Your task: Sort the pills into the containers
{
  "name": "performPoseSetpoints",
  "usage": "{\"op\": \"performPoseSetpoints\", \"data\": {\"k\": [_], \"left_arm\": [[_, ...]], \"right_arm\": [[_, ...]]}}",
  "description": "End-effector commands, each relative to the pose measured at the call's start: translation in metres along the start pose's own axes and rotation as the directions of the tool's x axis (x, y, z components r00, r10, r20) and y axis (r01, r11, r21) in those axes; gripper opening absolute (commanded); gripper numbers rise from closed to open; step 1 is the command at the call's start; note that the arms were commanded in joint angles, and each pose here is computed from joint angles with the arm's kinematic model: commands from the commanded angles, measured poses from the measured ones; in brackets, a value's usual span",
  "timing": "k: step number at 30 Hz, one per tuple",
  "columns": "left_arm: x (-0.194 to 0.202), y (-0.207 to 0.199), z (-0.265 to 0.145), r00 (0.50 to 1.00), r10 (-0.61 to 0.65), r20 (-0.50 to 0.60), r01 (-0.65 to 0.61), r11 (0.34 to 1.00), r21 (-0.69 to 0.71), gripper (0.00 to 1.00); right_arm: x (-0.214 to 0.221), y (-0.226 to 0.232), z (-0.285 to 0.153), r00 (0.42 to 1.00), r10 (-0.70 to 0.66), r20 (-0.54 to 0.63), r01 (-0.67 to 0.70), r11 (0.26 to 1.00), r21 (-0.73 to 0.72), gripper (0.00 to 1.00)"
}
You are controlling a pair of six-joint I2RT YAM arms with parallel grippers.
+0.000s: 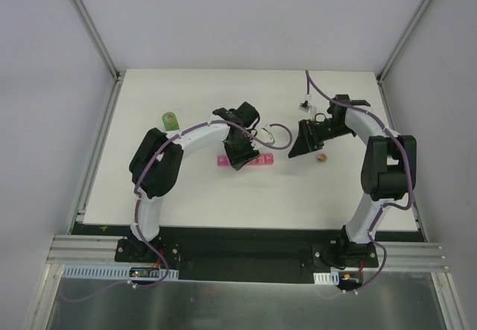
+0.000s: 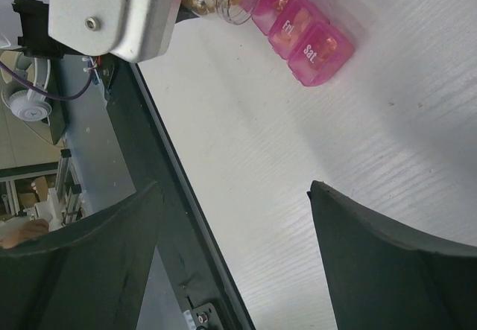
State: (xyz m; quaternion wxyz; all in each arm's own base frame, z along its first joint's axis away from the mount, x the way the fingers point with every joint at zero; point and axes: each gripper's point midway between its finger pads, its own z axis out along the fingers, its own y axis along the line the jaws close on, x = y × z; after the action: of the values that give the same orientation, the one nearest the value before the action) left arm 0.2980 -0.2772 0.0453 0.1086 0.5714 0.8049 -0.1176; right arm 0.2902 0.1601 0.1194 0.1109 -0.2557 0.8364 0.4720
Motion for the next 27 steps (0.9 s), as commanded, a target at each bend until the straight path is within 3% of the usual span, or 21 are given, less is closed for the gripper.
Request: {"op": "performPoseSetpoints", "data": {"k": [1,17,27], "left_arm": [[-0.016,-0.001,-0.024,0.994,-0.002,0.113,0.004,1.0,-0.018,0.0],[-0.023,-0.006,-0.046,0.957,-0.004,0.29,0.025,0.997,-0.069,0.0],[-0.024,-0.014,-0.06,0.893,0.008,0.45,0.052,0.991,-0.12,0.0]], "right_arm": [[-0.011,0.012,-0.004,0.998,-0.05,0.028,0.051,0.998,-0.033,0.82],[-0.012,0.018,-0.009,0.993,-0.107,0.04,0.108,0.994,-0.023,0.82],[-0.014,0.03,-0.015,0.981,-0.185,0.062,0.186,0.982,-0.011,0.83]]}}
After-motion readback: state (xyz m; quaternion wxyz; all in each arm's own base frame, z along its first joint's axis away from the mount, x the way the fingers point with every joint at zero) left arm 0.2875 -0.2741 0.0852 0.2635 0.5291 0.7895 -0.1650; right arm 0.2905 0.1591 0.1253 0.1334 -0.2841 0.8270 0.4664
